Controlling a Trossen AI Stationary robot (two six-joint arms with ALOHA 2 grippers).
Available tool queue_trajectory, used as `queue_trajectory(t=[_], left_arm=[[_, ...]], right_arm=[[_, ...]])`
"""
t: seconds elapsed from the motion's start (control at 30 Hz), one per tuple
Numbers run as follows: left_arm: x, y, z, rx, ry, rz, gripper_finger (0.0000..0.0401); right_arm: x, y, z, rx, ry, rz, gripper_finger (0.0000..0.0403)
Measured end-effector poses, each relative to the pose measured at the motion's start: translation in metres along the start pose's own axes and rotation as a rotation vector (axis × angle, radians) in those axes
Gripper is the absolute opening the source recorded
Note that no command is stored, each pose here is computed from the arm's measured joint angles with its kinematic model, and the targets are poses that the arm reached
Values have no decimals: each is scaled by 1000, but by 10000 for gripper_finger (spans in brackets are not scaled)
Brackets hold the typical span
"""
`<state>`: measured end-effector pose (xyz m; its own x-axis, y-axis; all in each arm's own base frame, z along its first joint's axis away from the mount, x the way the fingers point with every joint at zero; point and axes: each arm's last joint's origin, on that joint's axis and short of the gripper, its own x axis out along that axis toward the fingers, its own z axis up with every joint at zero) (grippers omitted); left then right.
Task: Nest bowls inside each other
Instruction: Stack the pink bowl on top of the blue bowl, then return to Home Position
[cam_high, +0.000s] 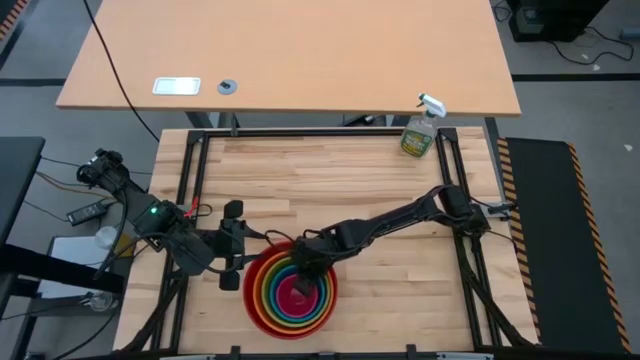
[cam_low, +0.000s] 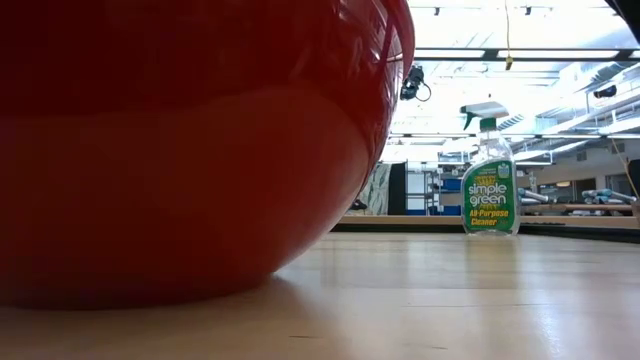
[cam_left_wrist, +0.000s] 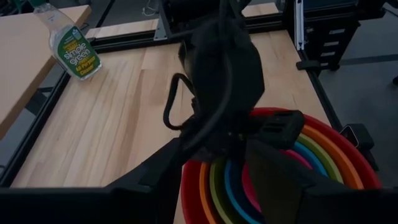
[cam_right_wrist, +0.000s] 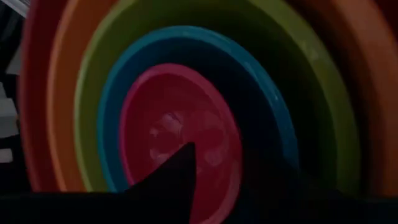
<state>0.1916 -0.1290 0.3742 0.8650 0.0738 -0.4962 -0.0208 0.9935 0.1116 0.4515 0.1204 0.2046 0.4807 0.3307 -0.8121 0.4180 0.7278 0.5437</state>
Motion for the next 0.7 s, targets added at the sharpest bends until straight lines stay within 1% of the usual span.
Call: queue_trajectory(t=[0.2, 0.4, 0.57, 0.7], left_arm=[[0, 0, 0, 1, -3, -1, 180], [1, 0, 0, 11, 5, 3, 180], [1, 1, -3, 26, 29, 11, 180], [1, 2, -4, 15, 39, 14, 180]], right_arm=[[-26, 0, 7, 23, -23, -1, 139], [-64, -1, 17, -10, -117, -31, 139], [-81, -14, 18, -28, -71, -111, 139], [-95, -22, 16, -41, -40, -175, 139]])
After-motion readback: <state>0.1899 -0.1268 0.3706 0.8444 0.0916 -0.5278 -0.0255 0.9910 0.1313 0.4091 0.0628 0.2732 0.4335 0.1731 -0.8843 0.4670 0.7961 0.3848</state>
